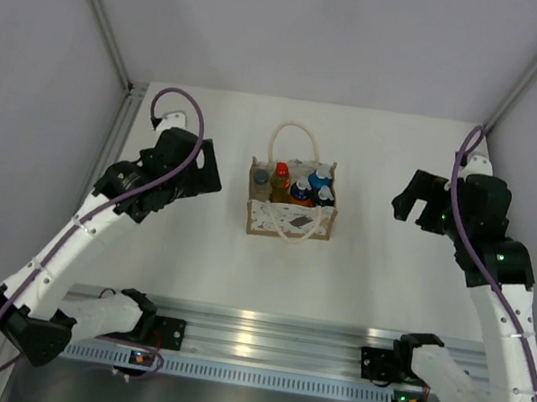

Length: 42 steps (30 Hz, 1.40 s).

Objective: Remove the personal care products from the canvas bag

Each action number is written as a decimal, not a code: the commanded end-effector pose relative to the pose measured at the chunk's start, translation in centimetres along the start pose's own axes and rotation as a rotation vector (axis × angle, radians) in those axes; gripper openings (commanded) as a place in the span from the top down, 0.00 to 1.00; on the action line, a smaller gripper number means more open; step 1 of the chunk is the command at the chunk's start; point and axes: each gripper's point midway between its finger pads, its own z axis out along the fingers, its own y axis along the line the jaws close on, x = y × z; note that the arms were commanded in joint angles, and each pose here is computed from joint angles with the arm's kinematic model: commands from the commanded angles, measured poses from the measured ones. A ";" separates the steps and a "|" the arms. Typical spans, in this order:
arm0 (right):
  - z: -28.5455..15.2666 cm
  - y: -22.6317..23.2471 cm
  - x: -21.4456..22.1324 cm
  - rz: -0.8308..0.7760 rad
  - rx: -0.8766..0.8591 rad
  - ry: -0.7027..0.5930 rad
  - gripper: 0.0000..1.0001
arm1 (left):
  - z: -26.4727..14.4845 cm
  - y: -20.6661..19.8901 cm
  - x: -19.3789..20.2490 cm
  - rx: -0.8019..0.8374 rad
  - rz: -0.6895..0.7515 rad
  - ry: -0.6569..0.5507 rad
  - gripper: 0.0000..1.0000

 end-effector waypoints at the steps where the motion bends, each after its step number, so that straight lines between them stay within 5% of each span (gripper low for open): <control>1: -1.5 0.0 -1.8 0.030 0.012 -0.067 0.01 | -0.7 -1.4 -1.3 0.017 -0.068 -0.031 0.02; 14: -1.0 4.2 0.0 0.048 -0.236 0.012 0.01 | 3.3 -7.7 2.5 0.107 -0.304 0.214 0.05; 31: -0.1 5.5 0.3 0.016 -0.305 0.073 0.01 | 7.0 -11.1 6.9 0.117 -0.254 0.336 0.40; 42: 1.4 8.1 -2.8 -0.028 -0.351 0.054 0.01 | 8.2 -10.6 9.5 0.052 -0.234 0.367 0.72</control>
